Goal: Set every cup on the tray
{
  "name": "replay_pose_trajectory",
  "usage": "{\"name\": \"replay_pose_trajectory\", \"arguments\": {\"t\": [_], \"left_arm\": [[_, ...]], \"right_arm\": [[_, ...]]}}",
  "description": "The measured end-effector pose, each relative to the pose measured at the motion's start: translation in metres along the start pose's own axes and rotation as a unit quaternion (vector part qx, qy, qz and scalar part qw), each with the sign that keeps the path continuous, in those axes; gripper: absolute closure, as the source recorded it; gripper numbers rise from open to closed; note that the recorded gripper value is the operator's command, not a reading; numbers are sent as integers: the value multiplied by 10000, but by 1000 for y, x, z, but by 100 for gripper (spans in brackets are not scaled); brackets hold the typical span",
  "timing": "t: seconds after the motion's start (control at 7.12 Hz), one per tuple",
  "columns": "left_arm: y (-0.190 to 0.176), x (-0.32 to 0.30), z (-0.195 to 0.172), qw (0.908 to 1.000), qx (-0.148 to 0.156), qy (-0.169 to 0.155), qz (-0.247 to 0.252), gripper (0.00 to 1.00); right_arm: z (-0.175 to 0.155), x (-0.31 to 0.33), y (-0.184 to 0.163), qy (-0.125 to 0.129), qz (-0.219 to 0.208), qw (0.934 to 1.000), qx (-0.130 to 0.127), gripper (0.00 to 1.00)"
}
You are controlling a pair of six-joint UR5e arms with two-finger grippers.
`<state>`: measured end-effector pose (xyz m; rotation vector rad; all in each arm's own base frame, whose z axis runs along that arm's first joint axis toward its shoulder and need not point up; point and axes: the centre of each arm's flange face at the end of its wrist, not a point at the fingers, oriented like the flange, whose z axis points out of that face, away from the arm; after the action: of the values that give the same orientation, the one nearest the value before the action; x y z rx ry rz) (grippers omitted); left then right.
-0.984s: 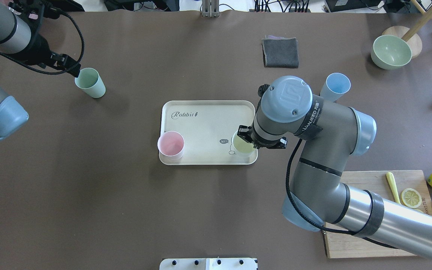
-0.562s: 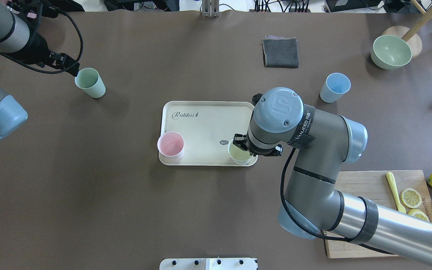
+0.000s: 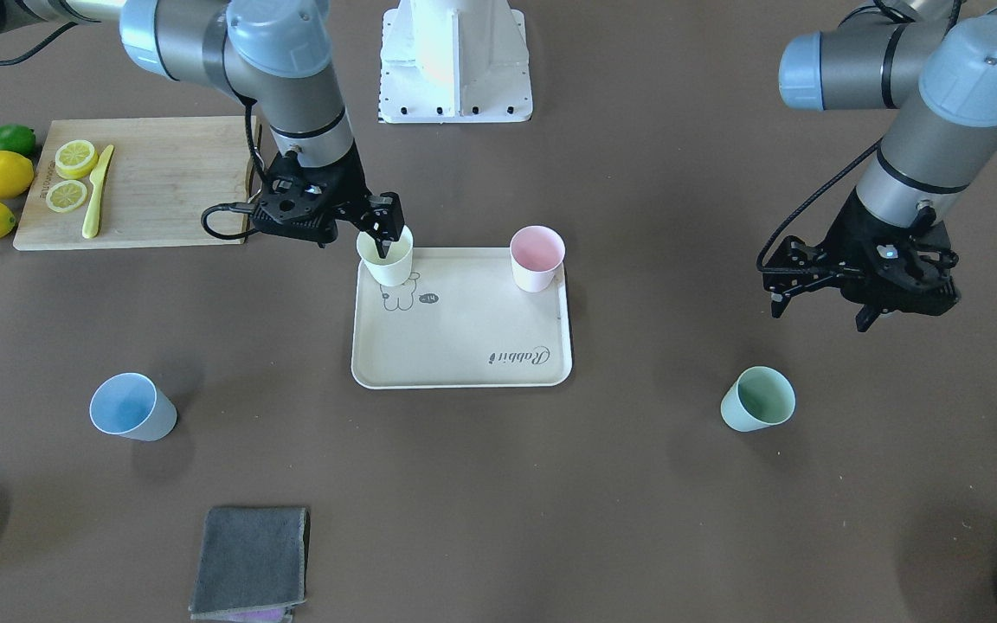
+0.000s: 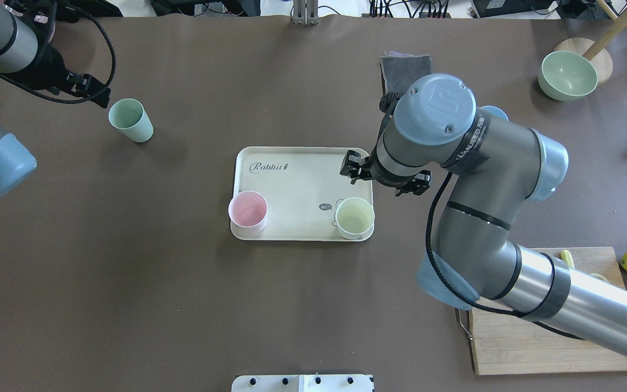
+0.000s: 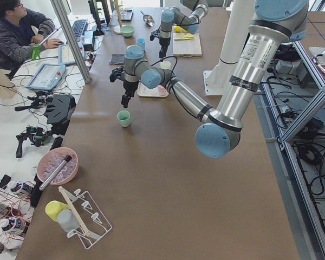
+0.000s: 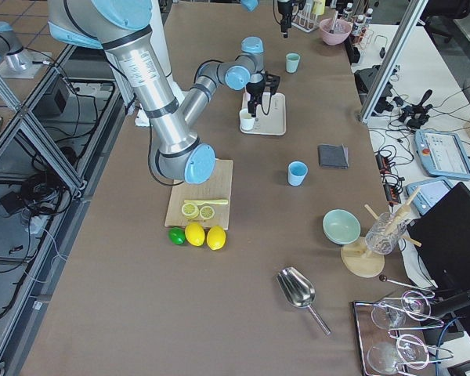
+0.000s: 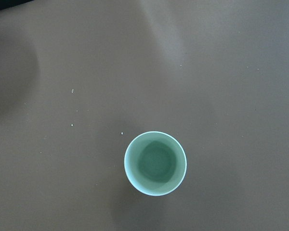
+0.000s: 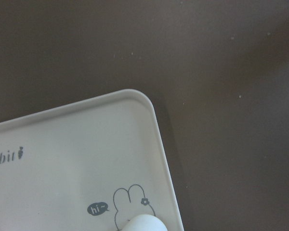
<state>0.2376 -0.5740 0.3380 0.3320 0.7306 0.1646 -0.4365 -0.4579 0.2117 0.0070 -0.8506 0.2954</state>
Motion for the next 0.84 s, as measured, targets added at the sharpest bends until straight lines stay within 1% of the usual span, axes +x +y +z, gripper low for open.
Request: {"name": "replay_pose_trajectory", "arguments": {"t": [0.14,0.28,0.42,0.56,0.7,0.84], "left_arm": [[-4,-18,6,9999,-107,-14,87,2],[-8,-36,19,9996,-234,-36,128,2],[-11,-50,41,9994,-322,-51,127,2],[-13,-60,66,9995,-295,-7,76,3],[-15,-61,89,9997,-207,91,-66,3],[-19,-53,108,9995,-154,191,-205,4]], "right_arm": [[-24,20,-37,-37,-116,9999,1,0],[-45,45,-74,23,-348,9994,52,0],[-64,76,-106,105,-637,9978,119,0],[-75,104,-121,150,-880,9959,143,0],[-81,123,-124,160,-1036,9944,155,0],[-84,131,-124,161,-1105,9936,169,0]]}}
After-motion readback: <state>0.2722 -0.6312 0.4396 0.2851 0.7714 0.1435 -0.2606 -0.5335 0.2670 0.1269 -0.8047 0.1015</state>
